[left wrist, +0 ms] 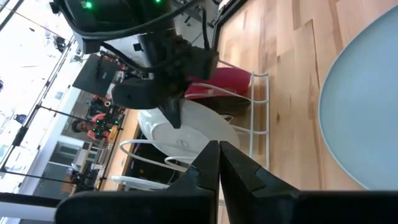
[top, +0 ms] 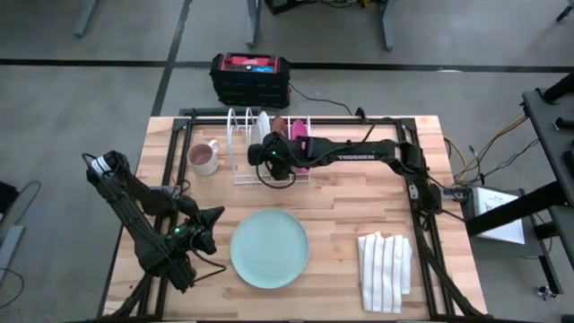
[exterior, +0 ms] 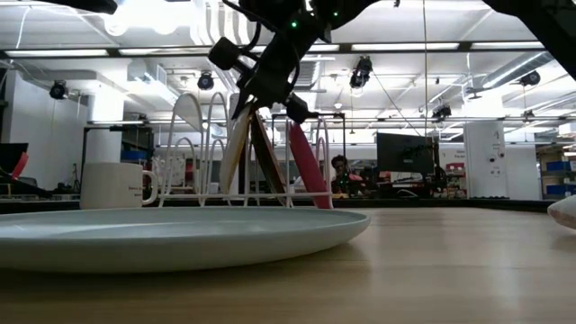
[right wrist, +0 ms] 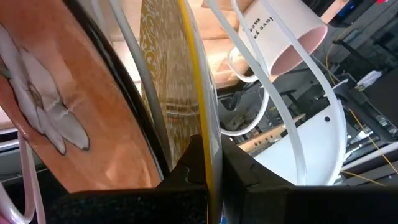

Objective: Sort dishes
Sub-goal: Put the yellow patterned plate into the dish rack

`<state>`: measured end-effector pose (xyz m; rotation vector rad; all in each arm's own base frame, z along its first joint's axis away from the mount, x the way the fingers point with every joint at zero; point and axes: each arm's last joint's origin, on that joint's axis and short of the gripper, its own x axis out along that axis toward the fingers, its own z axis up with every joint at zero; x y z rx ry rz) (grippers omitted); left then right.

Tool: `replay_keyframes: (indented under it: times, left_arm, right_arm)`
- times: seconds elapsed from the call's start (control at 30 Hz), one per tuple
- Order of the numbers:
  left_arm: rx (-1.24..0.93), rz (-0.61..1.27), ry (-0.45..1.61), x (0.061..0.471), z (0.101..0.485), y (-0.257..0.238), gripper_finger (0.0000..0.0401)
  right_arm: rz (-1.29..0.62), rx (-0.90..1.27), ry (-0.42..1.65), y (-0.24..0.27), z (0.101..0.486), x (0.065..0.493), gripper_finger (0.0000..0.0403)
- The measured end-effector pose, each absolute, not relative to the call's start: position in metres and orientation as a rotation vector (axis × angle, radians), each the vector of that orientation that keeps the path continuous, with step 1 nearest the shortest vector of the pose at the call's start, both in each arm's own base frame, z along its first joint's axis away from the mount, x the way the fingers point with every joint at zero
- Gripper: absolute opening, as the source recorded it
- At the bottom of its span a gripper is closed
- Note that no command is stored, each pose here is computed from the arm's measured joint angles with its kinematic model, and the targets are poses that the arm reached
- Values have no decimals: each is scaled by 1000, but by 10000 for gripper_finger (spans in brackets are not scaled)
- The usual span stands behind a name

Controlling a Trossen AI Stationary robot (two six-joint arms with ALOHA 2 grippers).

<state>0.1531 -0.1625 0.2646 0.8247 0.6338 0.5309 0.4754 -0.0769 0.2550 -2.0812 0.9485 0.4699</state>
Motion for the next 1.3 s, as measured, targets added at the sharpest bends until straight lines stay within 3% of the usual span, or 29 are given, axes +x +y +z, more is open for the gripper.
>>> replay_keyframes:
  times: [0.6, 0.97, 1.3]
  left_arm:
    - [825, 530, 634, 153, 265, -163, 0]
    - [825, 530, 635, 153, 265, -163, 0]
    - [825, 530, 635, 153, 265, -163, 0]
  right_arm:
    - [482, -2080, 961, -80, 245, 479, 0]
    - [499, -2069, 935, -80, 244, 479, 32]
    - [467, -2071, 918, -80, 249, 479, 36]
